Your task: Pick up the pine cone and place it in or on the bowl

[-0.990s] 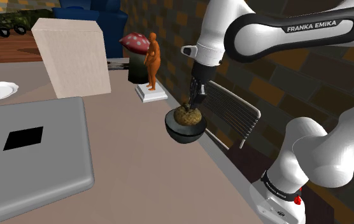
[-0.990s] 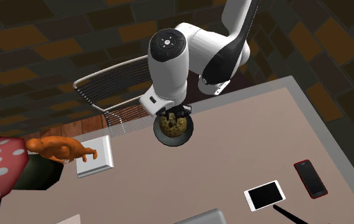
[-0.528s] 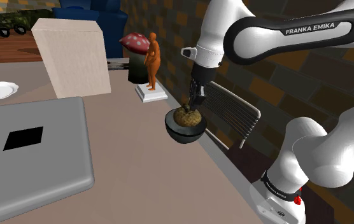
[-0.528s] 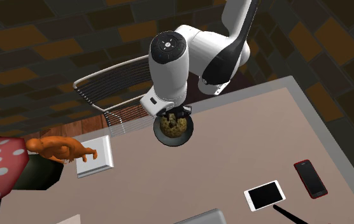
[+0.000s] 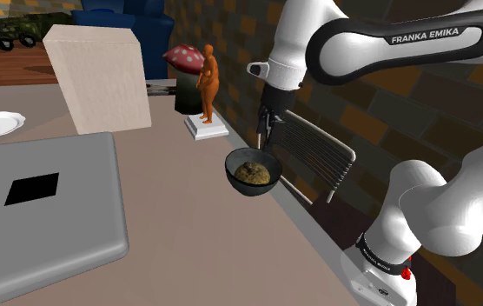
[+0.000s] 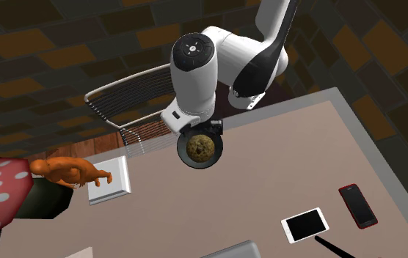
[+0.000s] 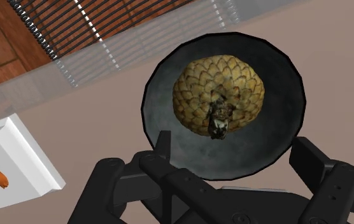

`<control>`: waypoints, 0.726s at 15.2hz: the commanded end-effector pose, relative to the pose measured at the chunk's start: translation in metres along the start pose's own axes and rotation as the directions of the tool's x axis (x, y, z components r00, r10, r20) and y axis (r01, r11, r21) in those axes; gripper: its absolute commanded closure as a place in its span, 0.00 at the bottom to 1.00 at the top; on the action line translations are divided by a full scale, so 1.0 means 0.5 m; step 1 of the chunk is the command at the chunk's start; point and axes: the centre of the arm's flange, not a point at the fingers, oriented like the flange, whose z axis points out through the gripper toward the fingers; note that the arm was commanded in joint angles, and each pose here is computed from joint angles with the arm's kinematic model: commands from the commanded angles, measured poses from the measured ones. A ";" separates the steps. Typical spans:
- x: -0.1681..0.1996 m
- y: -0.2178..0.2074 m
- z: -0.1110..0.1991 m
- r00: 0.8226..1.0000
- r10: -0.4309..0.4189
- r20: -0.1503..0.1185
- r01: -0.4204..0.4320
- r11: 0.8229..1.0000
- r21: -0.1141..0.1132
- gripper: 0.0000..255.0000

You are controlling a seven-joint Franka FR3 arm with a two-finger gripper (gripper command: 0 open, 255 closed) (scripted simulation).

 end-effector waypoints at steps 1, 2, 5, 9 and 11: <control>-0.001 -0.001 -0.041 1.000 0.000 0.000 0.000 1.000 0.000 0.00; -0.001 -0.001 -0.068 1.000 0.000 0.000 0.000 1.000 0.000 0.00; -0.001 -0.002 -0.089 1.000 0.000 0.000 0.000 1.000 0.000 0.00; -0.001 -0.001 -0.089 1.000 0.000 0.000 0.000 1.000 0.000 0.00; -0.001 -0.001 -0.089 1.000 0.000 0.000 0.000 1.000 0.000 0.00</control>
